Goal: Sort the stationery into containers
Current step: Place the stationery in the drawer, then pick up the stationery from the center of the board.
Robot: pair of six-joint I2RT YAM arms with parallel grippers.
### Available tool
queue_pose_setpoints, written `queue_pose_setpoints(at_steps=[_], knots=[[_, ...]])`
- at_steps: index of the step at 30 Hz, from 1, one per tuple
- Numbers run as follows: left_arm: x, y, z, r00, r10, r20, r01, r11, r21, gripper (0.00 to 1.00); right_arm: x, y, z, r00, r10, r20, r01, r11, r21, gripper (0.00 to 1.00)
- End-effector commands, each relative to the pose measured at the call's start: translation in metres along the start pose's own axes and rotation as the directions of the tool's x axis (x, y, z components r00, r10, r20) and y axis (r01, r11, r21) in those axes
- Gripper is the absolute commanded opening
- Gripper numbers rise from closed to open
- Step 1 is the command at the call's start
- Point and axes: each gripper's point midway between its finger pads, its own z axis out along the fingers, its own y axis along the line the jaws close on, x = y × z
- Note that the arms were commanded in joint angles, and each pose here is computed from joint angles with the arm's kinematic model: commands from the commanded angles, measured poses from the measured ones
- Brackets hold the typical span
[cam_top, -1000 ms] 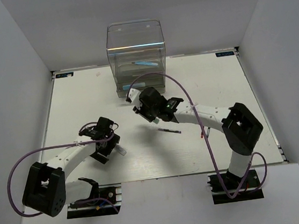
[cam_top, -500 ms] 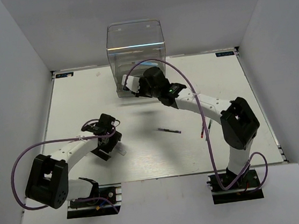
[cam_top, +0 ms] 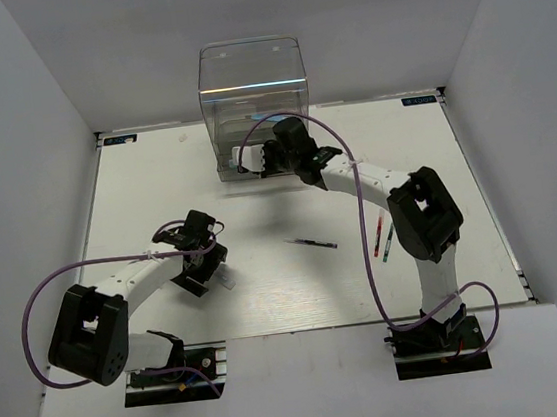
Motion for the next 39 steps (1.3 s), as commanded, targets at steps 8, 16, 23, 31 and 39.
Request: queue_pose_setpoints(at_steps=[8, 16, 23, 31, 39], knots=[[0.003, -0.009, 0.003, 1.000, -0.024, -0.019, 0.025, 0.999, 0.026, 0.88, -0.004, -0.029, 0.004, 0.998, -0.024, 0.056, 0.021, 0.999, 0.049, 0.11], [0.005, -0.011, 0.005, 0.999, -0.033, -0.030, 0.034, 0.999, 0.028, 0.86, 0.004, -0.026, 0.001, 0.999, 0.017, 0.044, -0.019, 0.999, 0.042, 0.60], [0.007, -0.010, 0.006, 0.999, -0.031, -0.041, 0.032, 0.999, 0.021, 0.73, -0.015, -0.037, -0.020, 0.992, 0.080, 0.099, -0.085, 0.995, 0.048, 0.66], [0.011, -0.007, 0.010, 0.998, -0.027, -0.054, 0.027, 1.000, -0.001, 0.53, -0.049, -0.021, -0.069, 0.926, 0.331, 0.184, -0.325, 0.944, -0.061, 0.63], [0.014, -0.011, 0.015, 0.997, -0.004, -0.077, 0.003, 1.000, -0.008, 0.38, -0.050, 0.012, -0.105, 0.857, 0.482, 0.182, -0.467, 0.876, -0.124, 0.77]])
